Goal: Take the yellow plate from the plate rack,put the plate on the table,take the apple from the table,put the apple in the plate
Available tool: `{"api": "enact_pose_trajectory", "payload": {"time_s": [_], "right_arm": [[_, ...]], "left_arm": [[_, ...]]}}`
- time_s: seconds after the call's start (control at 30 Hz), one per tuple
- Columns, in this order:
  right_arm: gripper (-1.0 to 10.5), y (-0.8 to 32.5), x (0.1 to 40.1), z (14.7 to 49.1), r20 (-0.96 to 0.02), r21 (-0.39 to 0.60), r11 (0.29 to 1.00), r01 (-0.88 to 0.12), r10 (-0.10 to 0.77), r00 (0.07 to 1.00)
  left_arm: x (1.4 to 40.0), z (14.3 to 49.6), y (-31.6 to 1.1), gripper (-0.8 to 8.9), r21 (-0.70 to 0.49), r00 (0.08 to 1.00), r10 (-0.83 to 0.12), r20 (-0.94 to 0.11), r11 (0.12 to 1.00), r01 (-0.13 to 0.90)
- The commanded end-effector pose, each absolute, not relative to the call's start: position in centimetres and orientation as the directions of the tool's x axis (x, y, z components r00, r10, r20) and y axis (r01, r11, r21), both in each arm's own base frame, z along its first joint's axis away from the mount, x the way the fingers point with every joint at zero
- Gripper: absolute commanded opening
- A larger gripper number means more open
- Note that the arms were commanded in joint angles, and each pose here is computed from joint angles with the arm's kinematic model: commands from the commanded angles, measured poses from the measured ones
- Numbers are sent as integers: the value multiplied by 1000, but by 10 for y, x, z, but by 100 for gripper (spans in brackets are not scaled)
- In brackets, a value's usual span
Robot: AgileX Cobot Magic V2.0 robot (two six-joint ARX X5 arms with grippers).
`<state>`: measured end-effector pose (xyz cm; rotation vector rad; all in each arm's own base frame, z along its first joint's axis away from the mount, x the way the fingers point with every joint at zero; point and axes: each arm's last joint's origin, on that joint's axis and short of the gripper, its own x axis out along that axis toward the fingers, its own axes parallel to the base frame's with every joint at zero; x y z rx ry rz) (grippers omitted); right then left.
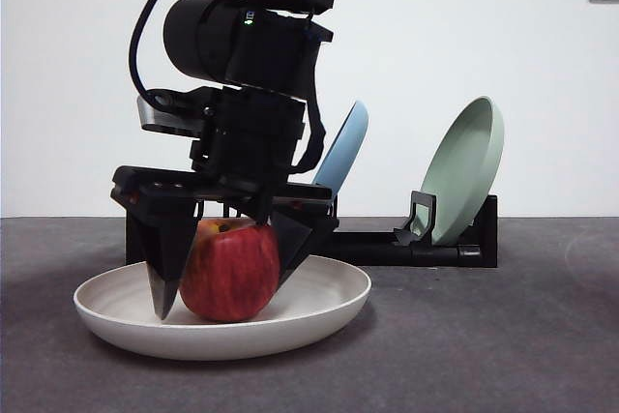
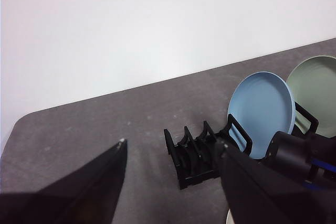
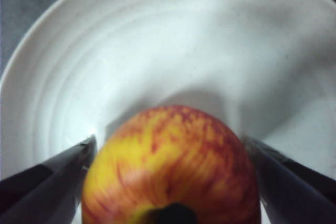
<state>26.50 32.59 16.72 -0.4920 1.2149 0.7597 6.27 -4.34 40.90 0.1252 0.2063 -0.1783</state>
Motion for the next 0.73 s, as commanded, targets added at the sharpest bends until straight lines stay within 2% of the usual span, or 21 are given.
{"api": "enact_pose_trajectory", "payload": {"time_s": [0.03, 0.17, 0.37, 0.53, 0.67, 0.73], "right_arm": [[476, 322, 262, 170, -962, 56, 663, -746, 236, 138], [473, 316, 258, 198, -943, 57, 661, -748, 282, 177], [473, 297, 249, 260, -877, 61, 662, -747, 393, 276], [469, 268, 238, 312, -807, 64, 677, -733, 467, 361], [465, 238, 230, 347, -753, 63, 703, -709, 500, 428], [417, 225, 227, 359, -736, 58, 715, -697, 503, 454]], "left_arm": [[63, 409, -43, 283, 112, 964, -160, -212, 976, 187], [65, 408, -46, 283, 117, 962, -163, -220, 974, 192], [77, 406, -60, 282, 133, 951, -179, -252, 967, 218], [91, 400, -80, 282, 146, 906, -270, -325, 933, 330], [105, 393, -101, 281, 183, 836, -386, -389, 858, 480], [112, 390, -110, 280, 185, 807, -429, -405, 827, 532]]}}
